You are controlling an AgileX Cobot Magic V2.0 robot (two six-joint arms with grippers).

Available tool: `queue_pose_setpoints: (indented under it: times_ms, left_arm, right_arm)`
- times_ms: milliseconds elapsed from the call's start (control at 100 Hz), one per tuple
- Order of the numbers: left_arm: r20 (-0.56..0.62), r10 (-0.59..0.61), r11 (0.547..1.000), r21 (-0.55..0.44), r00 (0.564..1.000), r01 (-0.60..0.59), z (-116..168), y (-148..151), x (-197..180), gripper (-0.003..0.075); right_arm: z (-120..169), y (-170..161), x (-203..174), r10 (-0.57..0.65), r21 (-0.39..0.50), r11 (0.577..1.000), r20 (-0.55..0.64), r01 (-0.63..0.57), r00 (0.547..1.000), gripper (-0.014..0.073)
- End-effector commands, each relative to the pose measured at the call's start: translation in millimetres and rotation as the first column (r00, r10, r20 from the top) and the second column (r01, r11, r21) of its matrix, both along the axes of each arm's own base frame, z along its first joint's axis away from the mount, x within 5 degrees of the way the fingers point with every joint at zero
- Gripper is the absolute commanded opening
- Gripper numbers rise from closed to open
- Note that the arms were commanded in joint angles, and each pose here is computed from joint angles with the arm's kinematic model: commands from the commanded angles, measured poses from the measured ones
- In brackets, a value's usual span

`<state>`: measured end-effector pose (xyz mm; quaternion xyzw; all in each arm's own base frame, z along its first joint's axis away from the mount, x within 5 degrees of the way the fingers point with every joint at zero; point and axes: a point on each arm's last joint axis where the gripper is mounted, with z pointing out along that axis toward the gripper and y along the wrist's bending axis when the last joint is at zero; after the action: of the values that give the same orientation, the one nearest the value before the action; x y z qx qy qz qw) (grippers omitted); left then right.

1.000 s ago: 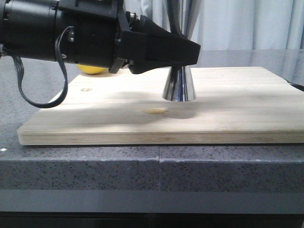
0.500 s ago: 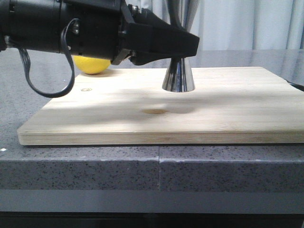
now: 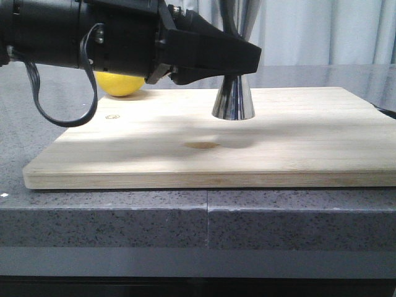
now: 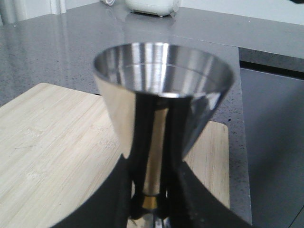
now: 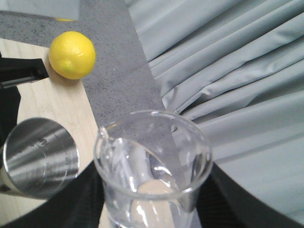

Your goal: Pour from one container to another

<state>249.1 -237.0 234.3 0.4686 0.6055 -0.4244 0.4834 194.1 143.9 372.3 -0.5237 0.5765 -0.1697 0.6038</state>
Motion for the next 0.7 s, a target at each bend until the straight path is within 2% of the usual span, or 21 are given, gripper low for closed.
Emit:
queue_pose_setpoints:
  times_ms: [0,690]
  left_arm:
    - [0.042,-0.010,0.993,-0.116,0.999,0.015,30.2,-0.5,-3.0,-0.0021]
    - [0.041,-0.009,0.993,-0.118,0.999,0.013,30.3,-0.5,-2.9,-0.0021]
  right_arm:
    - [19.2,-1.8,-4.7,0.026,0.005,1.000,0.082,-0.026,0.996,0.0272]
    - [20.9,-2.2,-4.2,0.033,-0.049,0.998,0.128,-0.027,0.991,0.0272]
